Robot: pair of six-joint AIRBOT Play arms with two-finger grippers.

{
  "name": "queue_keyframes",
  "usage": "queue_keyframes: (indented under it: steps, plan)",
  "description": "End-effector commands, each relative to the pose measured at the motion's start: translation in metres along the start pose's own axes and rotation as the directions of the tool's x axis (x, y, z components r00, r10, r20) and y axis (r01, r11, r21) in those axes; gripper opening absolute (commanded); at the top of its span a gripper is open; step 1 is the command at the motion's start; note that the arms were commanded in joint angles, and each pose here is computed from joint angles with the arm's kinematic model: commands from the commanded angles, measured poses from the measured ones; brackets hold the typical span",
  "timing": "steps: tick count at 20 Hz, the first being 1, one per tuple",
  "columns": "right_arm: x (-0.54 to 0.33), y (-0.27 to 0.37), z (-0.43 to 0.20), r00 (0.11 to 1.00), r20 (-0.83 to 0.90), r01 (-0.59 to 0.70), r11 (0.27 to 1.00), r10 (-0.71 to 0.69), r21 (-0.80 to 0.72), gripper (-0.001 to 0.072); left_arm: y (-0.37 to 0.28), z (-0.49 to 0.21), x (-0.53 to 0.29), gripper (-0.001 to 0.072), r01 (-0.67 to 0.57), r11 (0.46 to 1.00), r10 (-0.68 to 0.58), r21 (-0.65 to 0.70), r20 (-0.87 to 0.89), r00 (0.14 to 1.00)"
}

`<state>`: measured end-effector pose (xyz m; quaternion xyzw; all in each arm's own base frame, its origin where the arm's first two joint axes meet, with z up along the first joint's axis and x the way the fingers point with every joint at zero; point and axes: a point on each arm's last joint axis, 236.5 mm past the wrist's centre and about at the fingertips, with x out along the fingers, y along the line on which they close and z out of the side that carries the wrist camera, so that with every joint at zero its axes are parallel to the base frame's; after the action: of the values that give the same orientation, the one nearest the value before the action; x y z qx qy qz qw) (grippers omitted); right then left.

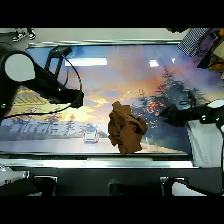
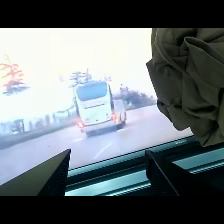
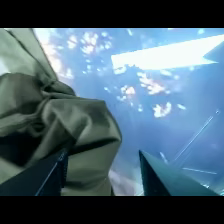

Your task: Fold the clothes and pants, and hang the long-sleeved shirts on hangers.

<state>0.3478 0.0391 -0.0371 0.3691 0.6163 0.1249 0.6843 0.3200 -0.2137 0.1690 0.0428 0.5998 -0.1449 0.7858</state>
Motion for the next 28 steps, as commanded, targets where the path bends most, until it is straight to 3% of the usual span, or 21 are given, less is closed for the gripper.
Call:
queue_keyframes:
  steps: [1,13,14,16,17,22,23,26,28]
  plan:
    - [0.04,-0.003,-0.012,1.0,-0.008,0.009,1.0,-0.009,-0.016,0.0529,0.0,-0.001,0.005,0.0546,-0.006,1.0,0.006,0.002,-0.016,1.0]
    - [0.097,0.008,-0.034,0.989,-0.14,-0.045,0.999,0.047,0.021,0.0514,0.0,-0.002,0.005,0.0545,-0.009,0.991,0.006,-0.134,-0.022,1.0]
    - [0.103,0.011,-0.039,0.987,-0.154,-0.038,0.999,0.037,-0.004,0.0391,0.0,-0.002,0.005,0.0545,-0.009,0.991,0.006,-0.134,-0.021,1.0]
    - [0.106,0.013,-0.039,0.989,-0.146,-0.031,0.999,0.027,-0.024,0.0064,0.003,-0.002,0.0,0.0546,-0.006,0.99,0.005,-0.141,-0.01,1.0]
    - [0.104,0.013,-0.037,0.99,-0.136,-0.03,0.999,0.026,-0.025,0.003,0.009,-0.001,-0.006,0.0546,-0.004,0.988,0.005,-0.155,0.006,1.0]
    - [0.084,0.028,-0.027,0.997,-0.07,-0.039,0.996,0.034,-0.075,0.003,0.103,-0.006,-0.039,0.0545,-0.03,0.955,0.069,-0.296,0.121,0.99]
    - [0.08,0.031,-0.026,0.998,-0.06,-0.041,0.996,0.036,-0.081,0.003,0.113,-0.008,-0.03,0.0545,0.017,0.941,0.037,-0.338,0.151,0.988]
    - [0.074,0.038,-0.029,0.997,-0.059,-0.051,0.994,0.045,-0.095,0.003,0.077,-0.006,0.028,0.0545,0.365,0.846,-0.285,-0.389,0.248,0.926]
    - [0.073,0.04,-0.034,0.995,-0.084,-0.06,0.994,0.052,-0.093,0.003,0.051,-0.02,0.085,0.0544,0.468,0.777,-0.402,-0.421,0.241,0.884]
